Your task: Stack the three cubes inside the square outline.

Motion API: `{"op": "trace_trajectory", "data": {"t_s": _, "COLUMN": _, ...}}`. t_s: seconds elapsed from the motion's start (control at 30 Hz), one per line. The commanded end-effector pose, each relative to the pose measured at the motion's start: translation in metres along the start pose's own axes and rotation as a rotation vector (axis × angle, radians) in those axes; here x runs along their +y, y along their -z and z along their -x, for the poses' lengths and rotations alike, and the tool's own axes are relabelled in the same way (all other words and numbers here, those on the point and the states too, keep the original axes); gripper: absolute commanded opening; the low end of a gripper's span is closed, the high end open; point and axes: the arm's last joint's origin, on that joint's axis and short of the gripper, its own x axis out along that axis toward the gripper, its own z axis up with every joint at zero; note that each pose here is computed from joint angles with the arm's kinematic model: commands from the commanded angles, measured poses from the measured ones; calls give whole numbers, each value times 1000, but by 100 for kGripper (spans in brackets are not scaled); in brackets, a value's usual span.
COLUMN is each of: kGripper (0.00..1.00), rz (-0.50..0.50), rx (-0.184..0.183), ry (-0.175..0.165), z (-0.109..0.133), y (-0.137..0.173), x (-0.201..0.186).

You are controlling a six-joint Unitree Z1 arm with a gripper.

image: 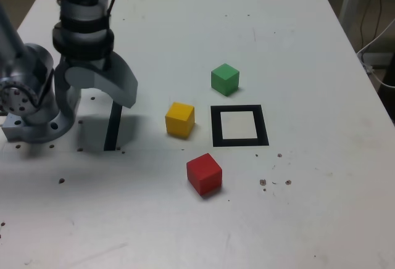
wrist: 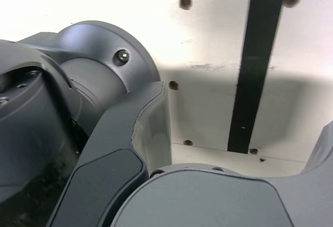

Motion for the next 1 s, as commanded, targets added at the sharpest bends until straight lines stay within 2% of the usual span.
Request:
{"op": "trace_trajectory", "data": {"t_s": 0.0, "kGripper": 100, "rz": -7, "rx": 8, "ry": 0, "z": 1, "y": -2, "x": 0}}
{"op": "trace_trajectory", "data": {"t_s": 0.53, "kGripper": 100, "rz": -31, "rx": -15, "ry": 6, "z": 8, "y": -4, "x": -2}}
{"op": "trace_trajectory", "data": {"t_s": 0.73, "kGripper": 100, "rz": -65, "rx": -45, "ry": 8, "z": 19, "y": -9, "x": -11}}
{"op": "trace_trajectory", "data": {"t_s": 0.97, "kGripper": 100, "rz": -40, "rx": -46, "ry": 22, "z": 35, "y": -21, "x": -33}}
